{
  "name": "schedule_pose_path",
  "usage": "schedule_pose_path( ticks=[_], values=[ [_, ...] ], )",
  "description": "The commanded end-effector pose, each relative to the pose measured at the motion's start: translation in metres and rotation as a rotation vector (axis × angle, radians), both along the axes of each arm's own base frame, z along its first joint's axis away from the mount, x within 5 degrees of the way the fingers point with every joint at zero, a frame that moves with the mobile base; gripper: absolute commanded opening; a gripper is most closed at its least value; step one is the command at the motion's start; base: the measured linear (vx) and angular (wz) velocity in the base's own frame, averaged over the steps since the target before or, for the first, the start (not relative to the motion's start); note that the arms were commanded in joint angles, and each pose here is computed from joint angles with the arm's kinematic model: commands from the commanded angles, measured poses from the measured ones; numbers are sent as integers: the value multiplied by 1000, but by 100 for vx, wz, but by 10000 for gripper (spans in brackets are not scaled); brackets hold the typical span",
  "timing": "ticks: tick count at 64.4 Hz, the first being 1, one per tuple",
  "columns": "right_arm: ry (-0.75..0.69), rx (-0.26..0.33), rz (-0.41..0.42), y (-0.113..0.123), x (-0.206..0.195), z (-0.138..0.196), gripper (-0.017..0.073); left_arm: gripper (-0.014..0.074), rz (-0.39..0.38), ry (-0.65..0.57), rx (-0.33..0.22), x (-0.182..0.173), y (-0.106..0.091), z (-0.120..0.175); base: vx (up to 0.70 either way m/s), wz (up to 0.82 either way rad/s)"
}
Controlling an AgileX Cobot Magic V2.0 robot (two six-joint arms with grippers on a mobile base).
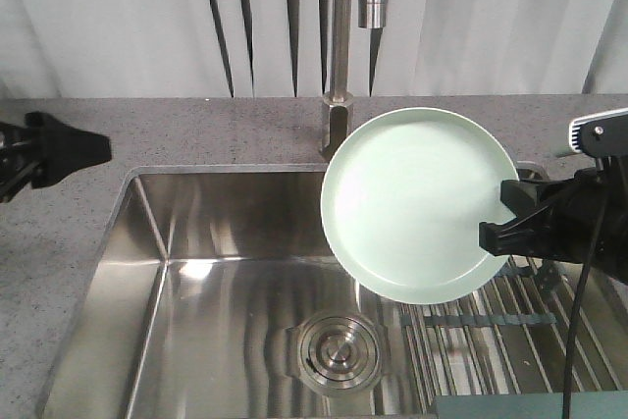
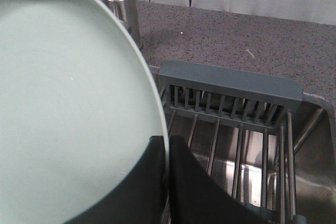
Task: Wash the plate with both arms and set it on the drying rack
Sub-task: 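Raise the left arm and extend its gripper over the sink toward the plate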
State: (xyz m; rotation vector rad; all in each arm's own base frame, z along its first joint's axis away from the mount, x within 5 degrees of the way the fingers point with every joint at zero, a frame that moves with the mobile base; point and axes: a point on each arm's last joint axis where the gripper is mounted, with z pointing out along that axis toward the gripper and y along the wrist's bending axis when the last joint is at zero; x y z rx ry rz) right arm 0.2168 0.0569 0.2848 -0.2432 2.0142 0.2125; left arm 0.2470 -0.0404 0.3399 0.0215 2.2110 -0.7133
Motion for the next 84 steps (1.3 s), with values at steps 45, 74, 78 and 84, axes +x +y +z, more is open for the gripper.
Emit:
schedule_pose_path(
  ticks=[45,74,78,84],
  values=[
    [-110,17,-30,-3,2,18,-9,463,-616,-224,-410,169,-52,24,0,0],
    [-110,17,-30,-3,2,18,-9,463,-763,-252,-446,206,-119,1,0,0],
    [-110,17,-30,-3,2,18,-9,463,-783,-262,-447,208,-128,0,0,0],
    [-110,17,-30,-3,2,18,-9,463,-804,-280,-452,210,-137,0,0,0]
  ],
)
